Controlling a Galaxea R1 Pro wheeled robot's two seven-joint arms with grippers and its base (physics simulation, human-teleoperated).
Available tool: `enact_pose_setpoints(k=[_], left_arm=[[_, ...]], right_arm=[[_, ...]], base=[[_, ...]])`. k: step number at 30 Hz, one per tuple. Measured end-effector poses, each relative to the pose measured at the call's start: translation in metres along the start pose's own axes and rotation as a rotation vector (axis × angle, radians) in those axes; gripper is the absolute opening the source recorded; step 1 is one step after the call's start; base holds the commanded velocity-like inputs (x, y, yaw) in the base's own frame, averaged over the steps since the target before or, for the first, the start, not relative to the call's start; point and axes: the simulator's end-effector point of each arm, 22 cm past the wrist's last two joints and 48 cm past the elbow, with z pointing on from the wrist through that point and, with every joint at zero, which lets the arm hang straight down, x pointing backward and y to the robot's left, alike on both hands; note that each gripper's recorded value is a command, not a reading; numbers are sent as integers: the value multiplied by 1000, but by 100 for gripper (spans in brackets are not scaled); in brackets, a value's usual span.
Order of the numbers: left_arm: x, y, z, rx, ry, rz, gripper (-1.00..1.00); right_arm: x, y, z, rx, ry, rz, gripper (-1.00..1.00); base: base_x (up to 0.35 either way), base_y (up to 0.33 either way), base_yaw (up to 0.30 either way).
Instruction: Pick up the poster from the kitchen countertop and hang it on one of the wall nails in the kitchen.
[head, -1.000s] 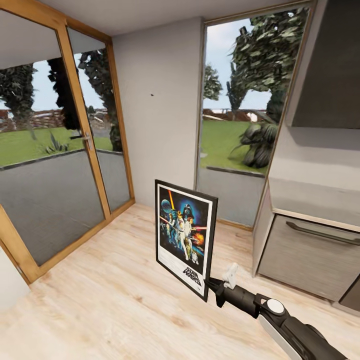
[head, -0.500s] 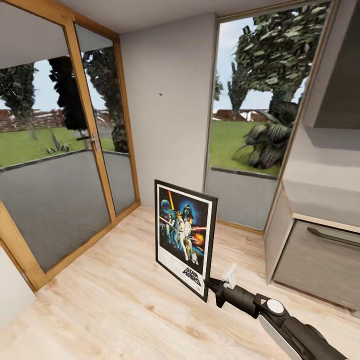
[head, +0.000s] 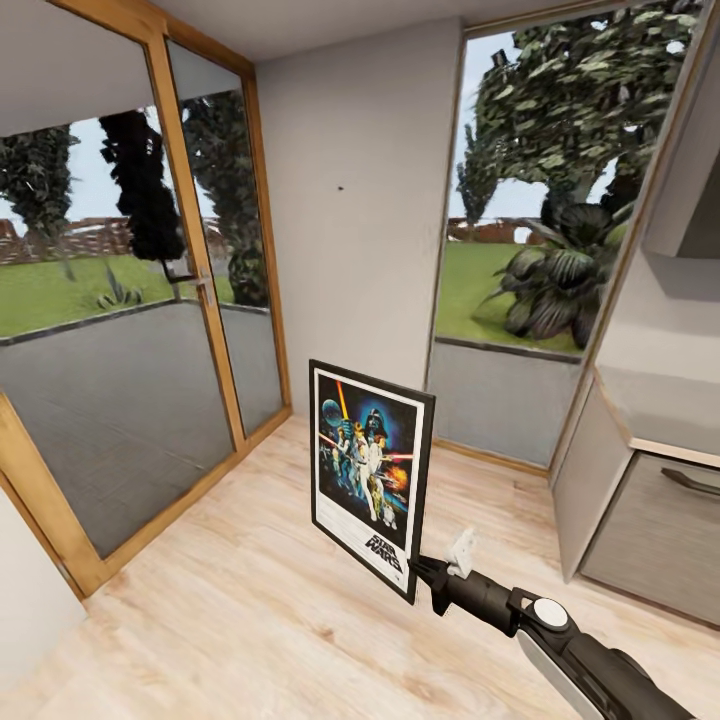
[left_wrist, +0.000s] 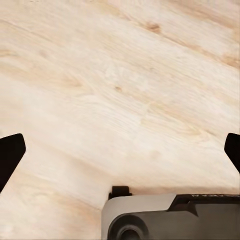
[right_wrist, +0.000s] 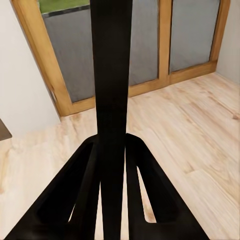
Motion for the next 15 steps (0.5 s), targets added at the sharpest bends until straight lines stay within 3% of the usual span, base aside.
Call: enact_pose_setpoints(k=[15], left_arm=[[-2,0,0,4,7,6,100]], right_arm=[[0,0,0,0,0,0,-100]], base=[[188,317,0]])
